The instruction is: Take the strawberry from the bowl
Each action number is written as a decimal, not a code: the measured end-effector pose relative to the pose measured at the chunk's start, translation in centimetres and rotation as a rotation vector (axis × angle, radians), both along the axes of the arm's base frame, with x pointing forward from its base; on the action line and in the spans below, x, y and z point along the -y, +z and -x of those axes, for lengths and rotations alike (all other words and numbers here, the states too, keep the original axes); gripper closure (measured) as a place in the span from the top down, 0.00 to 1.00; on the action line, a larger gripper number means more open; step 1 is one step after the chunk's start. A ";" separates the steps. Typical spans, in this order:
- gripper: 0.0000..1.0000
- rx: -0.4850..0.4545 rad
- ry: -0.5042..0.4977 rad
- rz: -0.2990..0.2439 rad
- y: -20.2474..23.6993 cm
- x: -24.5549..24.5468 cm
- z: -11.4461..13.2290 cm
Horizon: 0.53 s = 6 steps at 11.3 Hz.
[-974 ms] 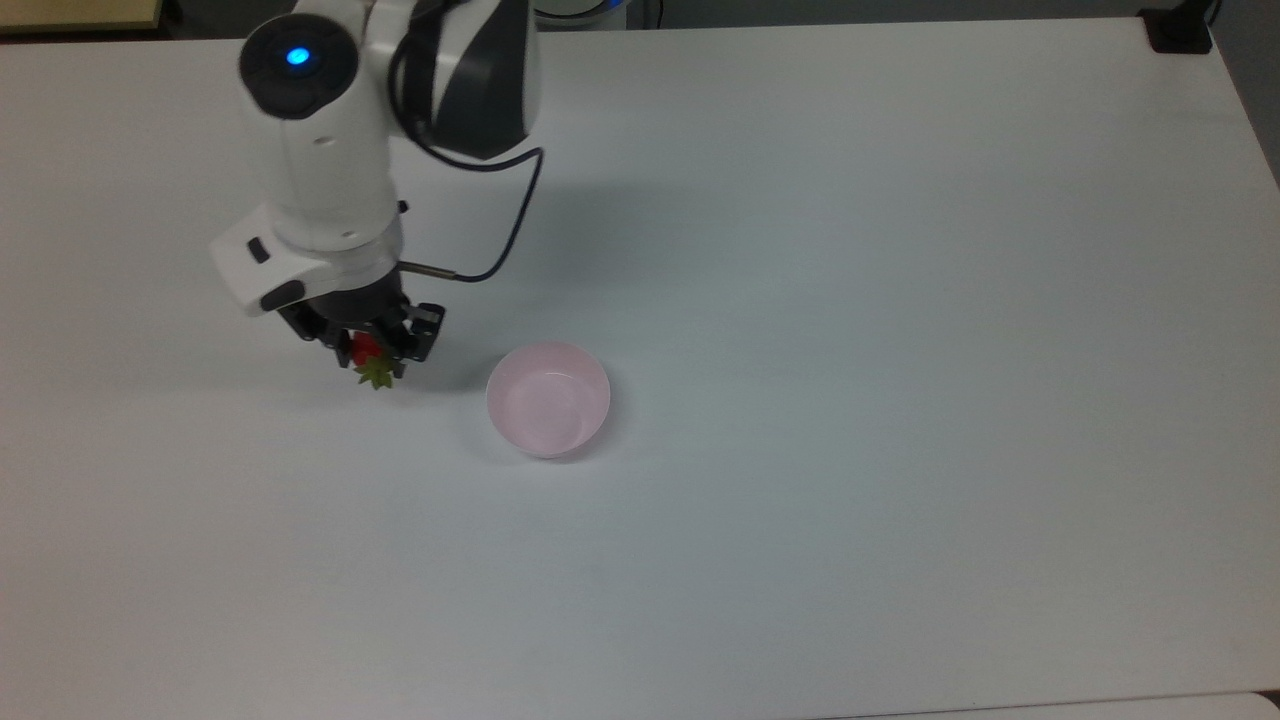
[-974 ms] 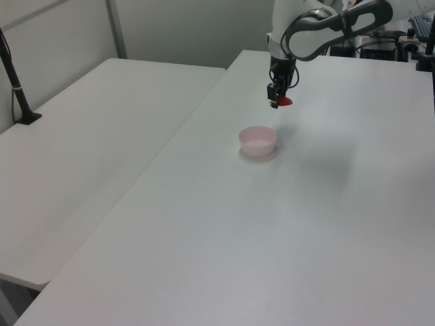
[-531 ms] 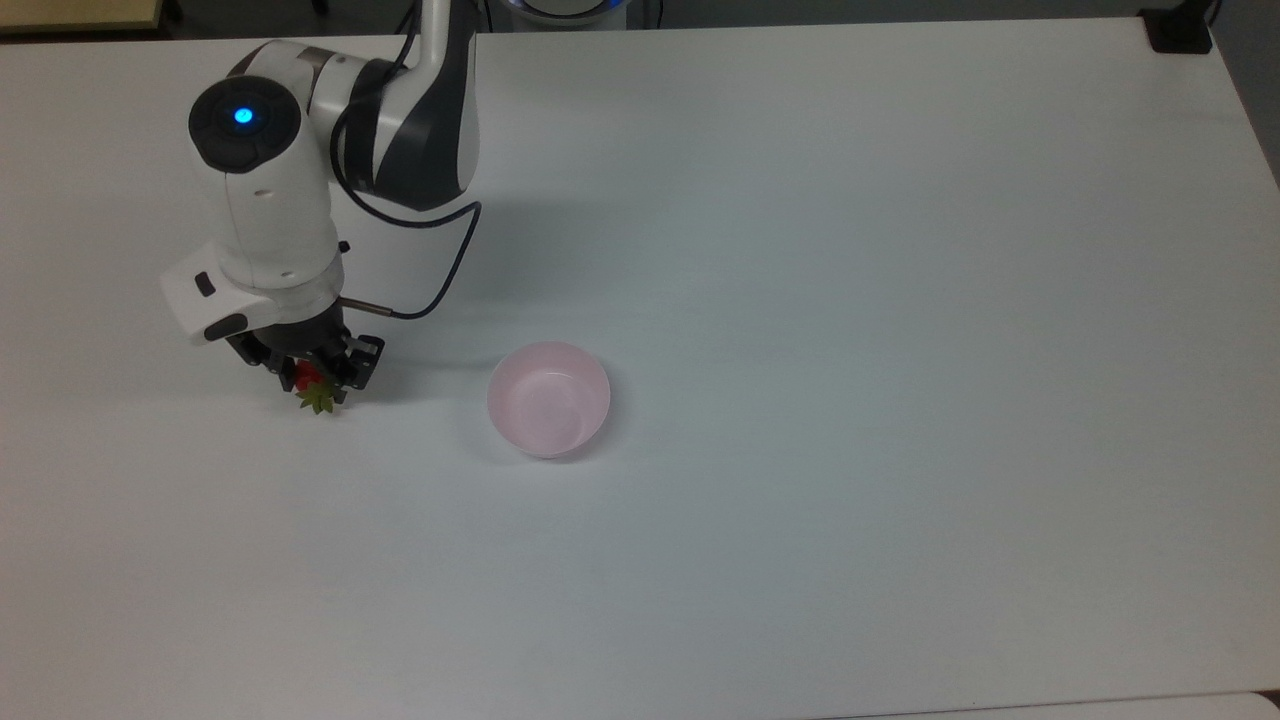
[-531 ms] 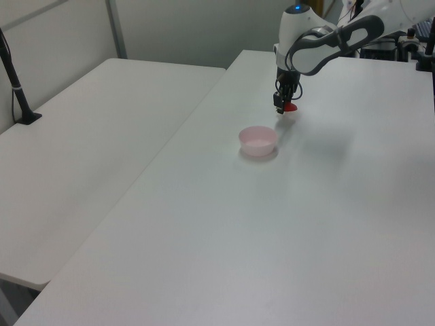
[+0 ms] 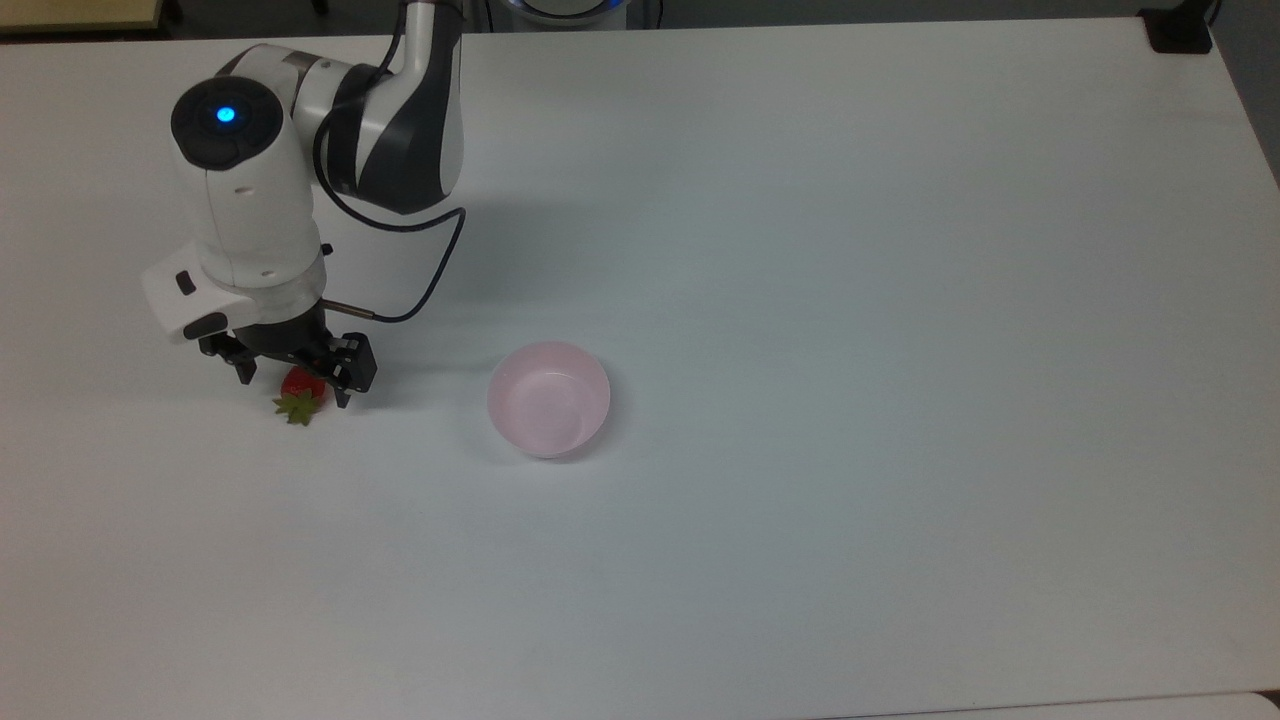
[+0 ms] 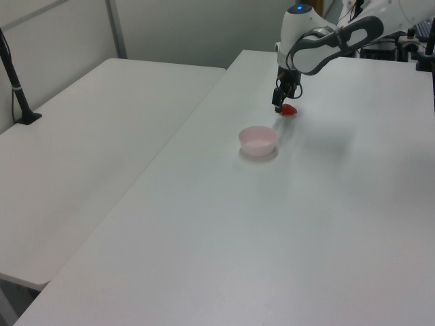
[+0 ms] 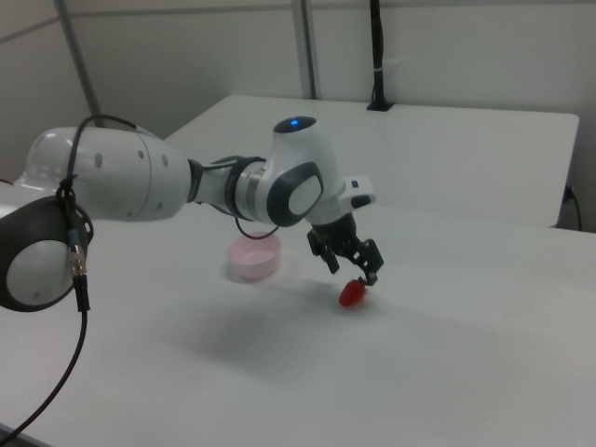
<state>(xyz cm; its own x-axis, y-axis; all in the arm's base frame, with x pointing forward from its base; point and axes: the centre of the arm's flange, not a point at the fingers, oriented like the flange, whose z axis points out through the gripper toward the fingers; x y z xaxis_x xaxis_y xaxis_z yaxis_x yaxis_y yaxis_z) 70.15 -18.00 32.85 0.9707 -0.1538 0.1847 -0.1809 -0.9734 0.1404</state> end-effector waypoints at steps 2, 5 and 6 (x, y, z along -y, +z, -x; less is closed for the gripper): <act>1.00 0.007 0.018 -0.004 3.1 -1.7 0.0; 1.00 -0.080 0.089 -0.021 11.0 -9.2 1.7; 1.00 -0.113 0.106 -0.031 13.7 -12.0 2.8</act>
<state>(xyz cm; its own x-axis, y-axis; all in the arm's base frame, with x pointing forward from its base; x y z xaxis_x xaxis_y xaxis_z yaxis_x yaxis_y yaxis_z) 67.30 -6.05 46.52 0.9961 -0.0537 0.0698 -0.0620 -0.9904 0.1233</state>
